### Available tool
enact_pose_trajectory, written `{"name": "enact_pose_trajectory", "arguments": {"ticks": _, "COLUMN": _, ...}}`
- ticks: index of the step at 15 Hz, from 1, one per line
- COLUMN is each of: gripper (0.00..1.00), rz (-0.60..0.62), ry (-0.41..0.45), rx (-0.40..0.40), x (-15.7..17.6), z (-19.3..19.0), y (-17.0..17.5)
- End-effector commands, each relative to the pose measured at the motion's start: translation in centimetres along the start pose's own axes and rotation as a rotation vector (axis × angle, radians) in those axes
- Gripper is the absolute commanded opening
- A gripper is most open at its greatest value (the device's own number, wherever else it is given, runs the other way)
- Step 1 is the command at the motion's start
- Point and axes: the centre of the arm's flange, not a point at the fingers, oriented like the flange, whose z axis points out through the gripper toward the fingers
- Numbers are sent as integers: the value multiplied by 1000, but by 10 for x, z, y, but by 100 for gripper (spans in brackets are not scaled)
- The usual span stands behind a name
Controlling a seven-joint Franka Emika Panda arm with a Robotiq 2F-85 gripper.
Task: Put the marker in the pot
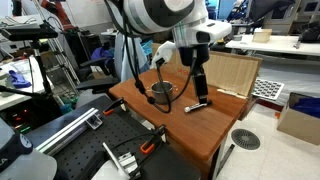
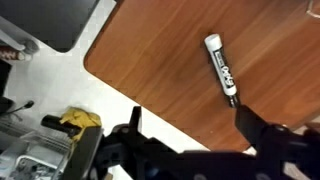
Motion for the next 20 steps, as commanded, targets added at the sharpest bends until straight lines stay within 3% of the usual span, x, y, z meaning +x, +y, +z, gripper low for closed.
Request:
{"name": "enact_pose_trajectory", "arguments": {"ticks": 1, "gripper": 100, "rz": 1, "ry": -16, "rx": 37, "x": 22, "z": 30, "y": -19}}
{"name": "enact_pose_trajectory", "arguments": {"ticks": 9, "gripper": 100, "rz": -26, "ry": -68, "rx": 119, "x": 41, "z": 76, "y": -57}}
{"name": "enact_pose_trajectory", "arguments": {"ticks": 17, "gripper": 100, "rz": -107, "ry": -148, "rx": 128, "x": 40, "z": 111, "y": -75}}
{"name": "enact_pose_trajectory", "arguments": {"ticks": 18, "gripper": 75, "rz": -121, "ry": -147, "rx": 127, "x": 39, "z": 113, "y": -76}}
{"name": "enact_pose_trajectory", "arguments": {"ticks": 20, "gripper": 68, "rz": -135, "ry": -142, "rx": 127, "x": 39, "z": 116, "y": -77}}
